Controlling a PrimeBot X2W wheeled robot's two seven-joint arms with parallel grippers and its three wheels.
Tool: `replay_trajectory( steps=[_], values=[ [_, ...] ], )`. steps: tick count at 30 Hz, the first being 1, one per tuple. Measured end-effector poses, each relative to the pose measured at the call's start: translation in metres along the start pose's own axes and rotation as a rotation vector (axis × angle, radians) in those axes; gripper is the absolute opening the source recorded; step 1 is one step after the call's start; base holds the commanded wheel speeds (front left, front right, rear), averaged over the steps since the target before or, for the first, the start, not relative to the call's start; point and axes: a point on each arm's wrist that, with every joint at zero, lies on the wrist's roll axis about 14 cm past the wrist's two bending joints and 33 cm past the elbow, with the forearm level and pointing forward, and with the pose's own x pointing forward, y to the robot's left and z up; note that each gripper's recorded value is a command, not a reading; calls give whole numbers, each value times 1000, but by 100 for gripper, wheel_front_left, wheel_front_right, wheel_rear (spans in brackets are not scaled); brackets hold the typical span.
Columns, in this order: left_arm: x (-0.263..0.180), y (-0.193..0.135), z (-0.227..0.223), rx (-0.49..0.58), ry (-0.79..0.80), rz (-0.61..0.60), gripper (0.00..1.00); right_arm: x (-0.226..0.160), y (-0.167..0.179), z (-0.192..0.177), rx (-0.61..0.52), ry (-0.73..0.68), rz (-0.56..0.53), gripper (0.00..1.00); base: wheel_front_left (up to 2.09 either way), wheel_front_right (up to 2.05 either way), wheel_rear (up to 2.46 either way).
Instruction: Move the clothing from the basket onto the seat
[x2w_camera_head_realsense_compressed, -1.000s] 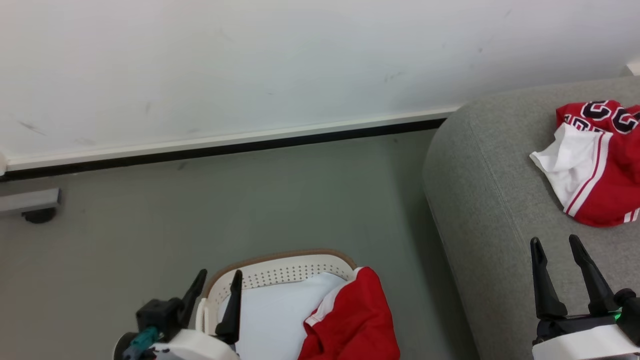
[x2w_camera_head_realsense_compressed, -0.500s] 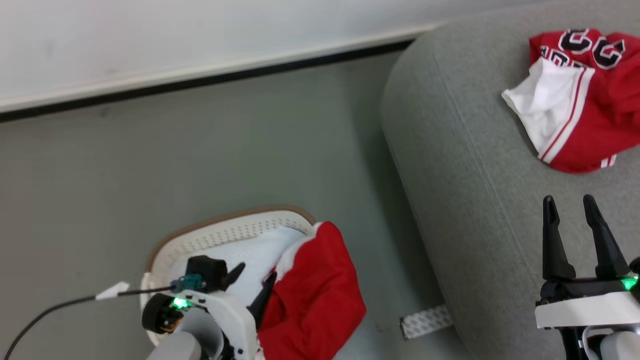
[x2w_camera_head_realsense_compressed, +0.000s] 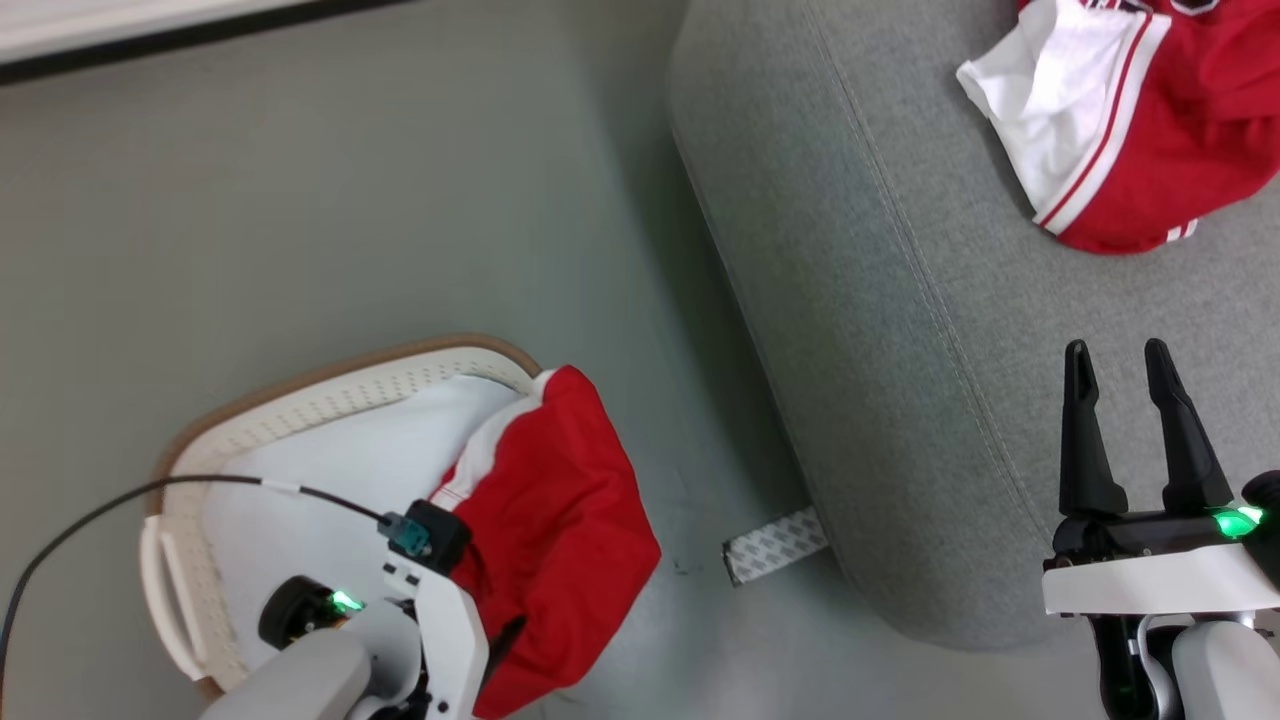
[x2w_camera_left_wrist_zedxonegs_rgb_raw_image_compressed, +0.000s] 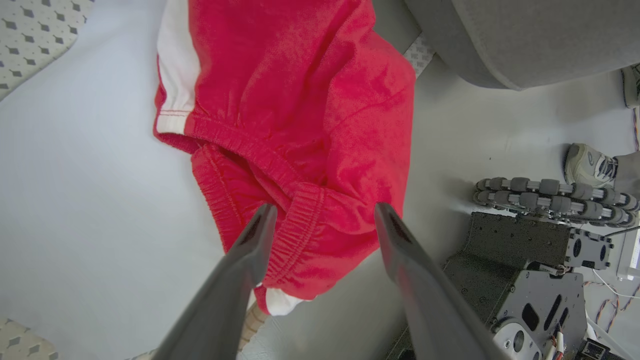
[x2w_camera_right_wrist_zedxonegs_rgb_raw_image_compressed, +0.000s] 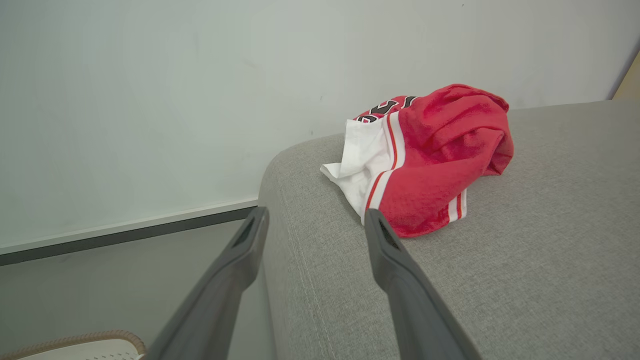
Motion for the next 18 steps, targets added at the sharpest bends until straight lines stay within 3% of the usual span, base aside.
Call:
replay_trajectory(
  steps=[9,14,15,16,18],
  values=[
    [31,10,-30,4,171,-63,100,4,-7,-18,3,53,-35,100,0,0,0],
    [41,1,-43,3,237,-107,100,4,-10,-21,5,62,-46,100,0,0,0],
    [42,0,-44,6,241,-112,77,4,-10,-21,4,63,-47,100,0,0,0],
    [43,0,-43,8,242,-113,45,4,-11,-22,5,63,-48,100,0,0,0],
    [43,0,-43,7,241,-114,0,4,-11,-21,5,63,-49,100,0,0,0]
  ],
)
